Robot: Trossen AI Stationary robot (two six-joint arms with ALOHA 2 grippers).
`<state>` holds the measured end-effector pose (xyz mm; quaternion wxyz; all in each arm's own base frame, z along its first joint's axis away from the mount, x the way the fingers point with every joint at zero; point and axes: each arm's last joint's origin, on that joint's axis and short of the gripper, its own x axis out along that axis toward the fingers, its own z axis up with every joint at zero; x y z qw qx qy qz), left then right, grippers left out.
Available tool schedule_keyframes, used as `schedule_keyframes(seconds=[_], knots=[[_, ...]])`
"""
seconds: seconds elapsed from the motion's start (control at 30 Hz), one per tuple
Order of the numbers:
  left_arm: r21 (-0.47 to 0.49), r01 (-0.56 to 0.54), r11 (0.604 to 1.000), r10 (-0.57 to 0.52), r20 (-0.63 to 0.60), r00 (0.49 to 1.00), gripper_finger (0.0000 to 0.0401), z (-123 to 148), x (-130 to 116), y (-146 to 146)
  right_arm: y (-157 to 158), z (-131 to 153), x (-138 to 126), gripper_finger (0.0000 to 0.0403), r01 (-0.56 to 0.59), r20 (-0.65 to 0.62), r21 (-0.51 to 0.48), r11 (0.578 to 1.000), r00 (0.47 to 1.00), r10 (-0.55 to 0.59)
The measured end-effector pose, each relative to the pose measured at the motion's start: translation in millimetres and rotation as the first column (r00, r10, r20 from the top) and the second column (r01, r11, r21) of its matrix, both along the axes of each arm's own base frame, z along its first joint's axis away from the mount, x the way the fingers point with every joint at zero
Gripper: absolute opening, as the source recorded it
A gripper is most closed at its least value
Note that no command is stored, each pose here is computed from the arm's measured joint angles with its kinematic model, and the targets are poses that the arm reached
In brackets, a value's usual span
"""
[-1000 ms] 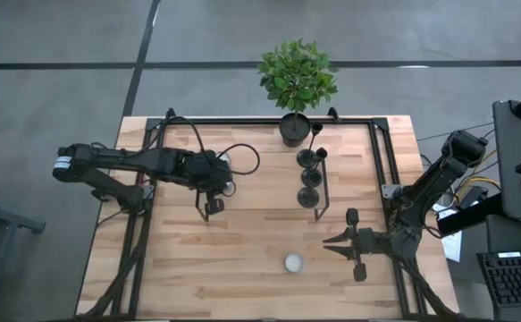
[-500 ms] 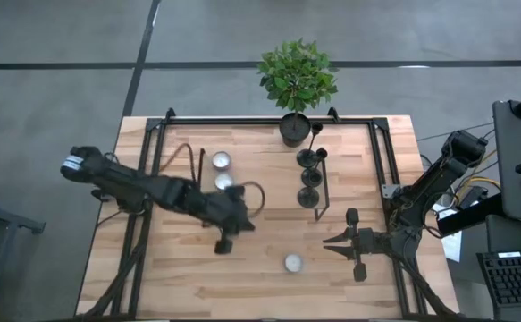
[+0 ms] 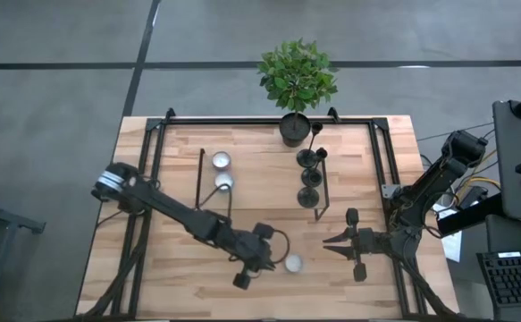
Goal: Pick & Place candle stick holders
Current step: Put the white scented candle on the shelf aligned with the other scented candles
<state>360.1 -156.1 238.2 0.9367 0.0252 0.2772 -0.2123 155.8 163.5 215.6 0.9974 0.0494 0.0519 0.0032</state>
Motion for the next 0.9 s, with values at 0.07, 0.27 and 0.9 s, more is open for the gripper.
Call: schedule_keyframes(seconds=[0.07, 0.27, 0.9], knots=[[-0.017, 0.026, 1.000, -0.026, 0.010, 1.000, 0.0034, -11, 7, -4, 0, -1, 0, 0.0052, 0.000, -0.002, -0.003, 1.000, 1.000, 0.000], [-0.019, 0.042, 0.999, -0.042, 0.004, 0.999, 0.0091, -34, 29, -10, -1, -2, -1, 0.0052, 0.000, -0.005, -0.002, 1.000, 1.000, -0.001], [0.177, 0.009, 0.984, 0.014, -0.125, 0.992, 0.0089, -70, 73, -17, -2, -5, -1, 0.0052, 0.003, -0.009, 0.010, 1.000, 1.000, -0.003]])
